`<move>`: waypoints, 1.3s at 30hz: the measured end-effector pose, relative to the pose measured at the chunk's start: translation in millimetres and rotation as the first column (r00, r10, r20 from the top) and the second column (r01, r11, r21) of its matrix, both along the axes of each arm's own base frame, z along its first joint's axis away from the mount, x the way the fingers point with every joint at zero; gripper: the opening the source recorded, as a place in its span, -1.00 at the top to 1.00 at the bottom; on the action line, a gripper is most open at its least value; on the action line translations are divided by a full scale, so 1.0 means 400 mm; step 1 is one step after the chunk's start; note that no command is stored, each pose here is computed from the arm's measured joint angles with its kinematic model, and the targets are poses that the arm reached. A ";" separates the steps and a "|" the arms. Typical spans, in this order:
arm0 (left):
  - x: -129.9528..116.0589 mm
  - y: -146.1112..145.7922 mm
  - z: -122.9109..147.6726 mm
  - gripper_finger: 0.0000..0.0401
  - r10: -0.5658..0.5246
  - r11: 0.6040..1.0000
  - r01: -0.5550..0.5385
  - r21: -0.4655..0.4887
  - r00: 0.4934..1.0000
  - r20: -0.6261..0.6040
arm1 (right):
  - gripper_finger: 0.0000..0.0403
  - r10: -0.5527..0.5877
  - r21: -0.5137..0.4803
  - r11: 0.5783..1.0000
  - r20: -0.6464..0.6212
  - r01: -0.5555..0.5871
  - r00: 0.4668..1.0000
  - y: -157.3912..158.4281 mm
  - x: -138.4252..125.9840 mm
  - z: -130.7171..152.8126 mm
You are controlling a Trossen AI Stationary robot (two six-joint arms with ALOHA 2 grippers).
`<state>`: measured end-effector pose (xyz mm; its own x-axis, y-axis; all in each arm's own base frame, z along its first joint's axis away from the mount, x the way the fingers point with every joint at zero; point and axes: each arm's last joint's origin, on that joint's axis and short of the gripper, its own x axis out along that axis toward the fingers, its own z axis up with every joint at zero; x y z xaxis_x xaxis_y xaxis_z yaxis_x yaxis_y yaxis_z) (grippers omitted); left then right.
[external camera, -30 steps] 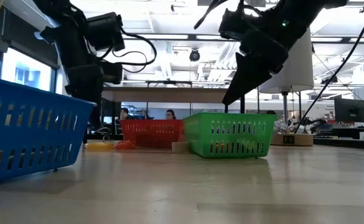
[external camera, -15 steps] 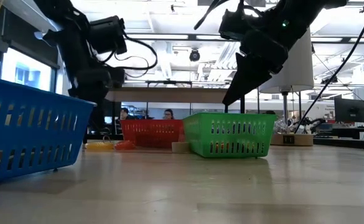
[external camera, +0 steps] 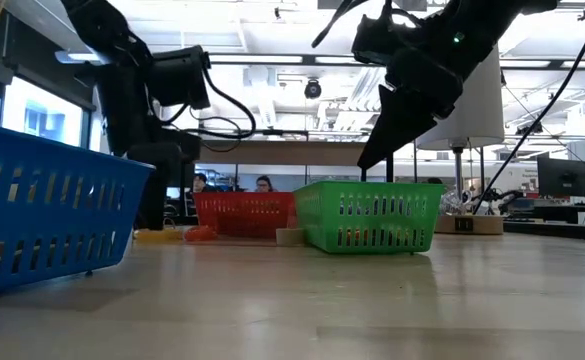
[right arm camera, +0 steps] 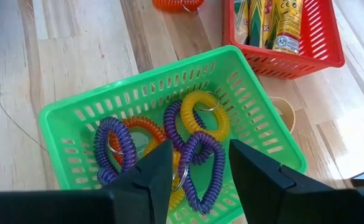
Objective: Pick & Place Office Desk Supplies
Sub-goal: Put the yellow spring keychain into the green bin
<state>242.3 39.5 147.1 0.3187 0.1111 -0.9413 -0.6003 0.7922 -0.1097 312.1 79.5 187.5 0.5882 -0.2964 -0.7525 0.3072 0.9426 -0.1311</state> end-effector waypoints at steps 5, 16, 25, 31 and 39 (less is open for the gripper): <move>0.005 -0.011 -0.016 -0.22 0.000 0.999 0.001 0.049 0.999 -0.036 | 0.28 0.000 0.001 1.000 0.002 0.000 1.000 0.000 0.000 0.000; 0.012 -0.042 -0.048 0.39 -0.036 0.993 0.047 0.107 0.994 -0.102 | 0.28 0.000 0.002 1.000 0.008 0.000 1.000 0.000 0.002 0.001; 0.015 -0.044 -0.030 0.95 -0.058 0.987 0.071 0.143 0.994 -0.093 | 0.28 0.000 0.003 1.000 0.010 0.000 1.000 0.001 0.002 0.001; -0.008 -0.058 0.019 0.97 -0.072 0.979 0.098 0.180 0.987 -0.146 | 0.28 0.000 -0.016 1.000 0.013 0.000 1.000 0.007 0.000 0.002; -0.001 -0.089 0.140 0.97 -0.101 0.949 0.108 0.295 0.994 -0.039 | 0.28 0.011 -0.080 0.997 0.047 -0.007 0.999 0.011 0.005 0.008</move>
<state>242.0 3.8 203.2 0.3219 0.3529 -0.8785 -0.5118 0.8455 0.1521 314.0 83.9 190.7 0.6253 -0.3494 -0.6978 0.3067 0.9322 -0.1919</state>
